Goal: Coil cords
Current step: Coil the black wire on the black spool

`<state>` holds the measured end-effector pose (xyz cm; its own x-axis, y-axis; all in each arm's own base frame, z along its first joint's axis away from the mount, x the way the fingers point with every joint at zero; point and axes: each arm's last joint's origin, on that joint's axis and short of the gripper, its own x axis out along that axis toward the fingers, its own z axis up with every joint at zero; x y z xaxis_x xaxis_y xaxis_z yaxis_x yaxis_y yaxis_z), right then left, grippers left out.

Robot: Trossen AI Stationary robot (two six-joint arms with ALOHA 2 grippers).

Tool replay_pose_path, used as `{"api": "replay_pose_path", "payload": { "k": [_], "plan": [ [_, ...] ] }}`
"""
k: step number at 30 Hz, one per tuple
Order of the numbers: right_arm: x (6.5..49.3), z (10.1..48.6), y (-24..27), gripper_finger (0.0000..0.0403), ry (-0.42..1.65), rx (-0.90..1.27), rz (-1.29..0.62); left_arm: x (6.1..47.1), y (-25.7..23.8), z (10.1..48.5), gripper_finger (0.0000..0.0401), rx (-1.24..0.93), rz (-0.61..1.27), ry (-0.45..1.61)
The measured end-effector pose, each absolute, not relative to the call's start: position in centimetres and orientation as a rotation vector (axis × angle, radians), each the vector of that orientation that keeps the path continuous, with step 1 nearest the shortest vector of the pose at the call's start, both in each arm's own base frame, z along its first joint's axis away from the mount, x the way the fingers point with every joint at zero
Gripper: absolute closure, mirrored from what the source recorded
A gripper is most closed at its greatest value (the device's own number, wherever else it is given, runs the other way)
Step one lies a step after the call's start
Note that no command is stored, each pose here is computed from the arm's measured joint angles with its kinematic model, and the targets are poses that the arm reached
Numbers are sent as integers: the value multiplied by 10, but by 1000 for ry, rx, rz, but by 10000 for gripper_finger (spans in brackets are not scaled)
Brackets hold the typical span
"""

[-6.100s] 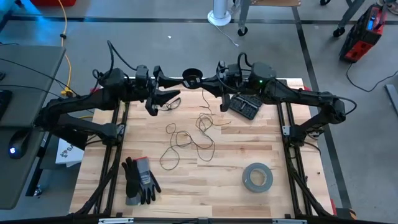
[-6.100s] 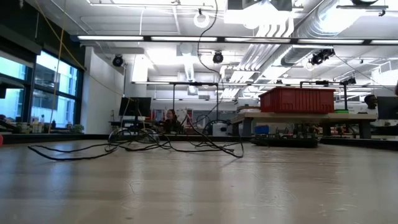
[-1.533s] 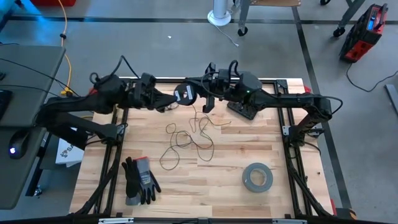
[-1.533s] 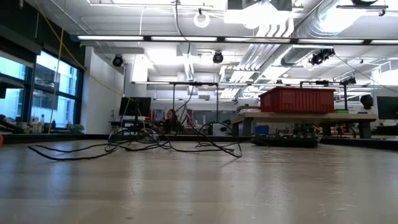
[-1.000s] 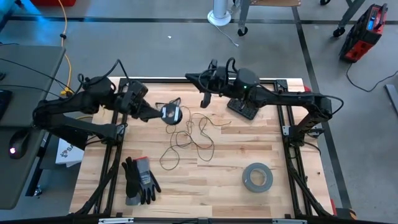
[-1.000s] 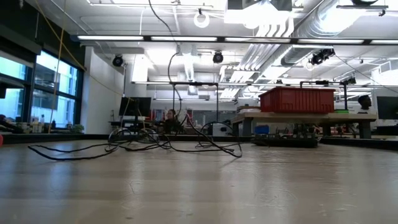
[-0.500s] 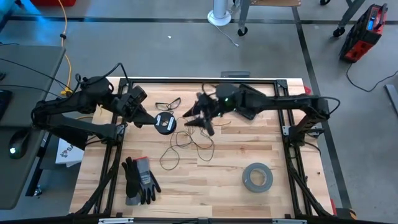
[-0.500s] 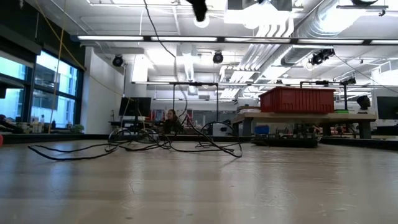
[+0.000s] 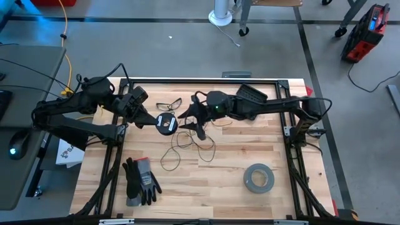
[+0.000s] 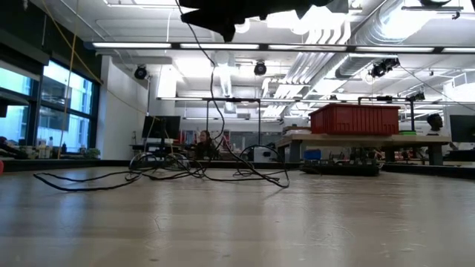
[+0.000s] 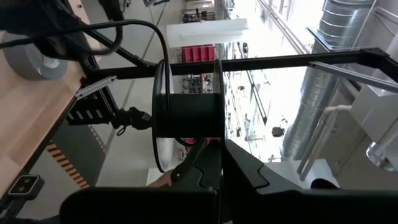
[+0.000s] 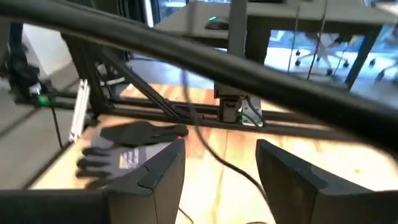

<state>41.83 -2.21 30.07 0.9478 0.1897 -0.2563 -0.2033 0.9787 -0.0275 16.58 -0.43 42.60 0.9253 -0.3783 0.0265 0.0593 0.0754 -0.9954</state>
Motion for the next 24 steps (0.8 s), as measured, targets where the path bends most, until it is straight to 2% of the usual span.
{"api": "replay_pose_path", "payload": {
  "k": [5,13,24],
  "plan": [
    [419,301,-14,215,249,-268,128,166,-4,426,401,-1464,-331,263],
    [420,300,-4,220,266,-440,72,168,-4,425,401,-1466,-321,261],
    [419,299,-4,325,282,-459,38,170,-4,425,401,-1473,-316,266]
  ]
}}
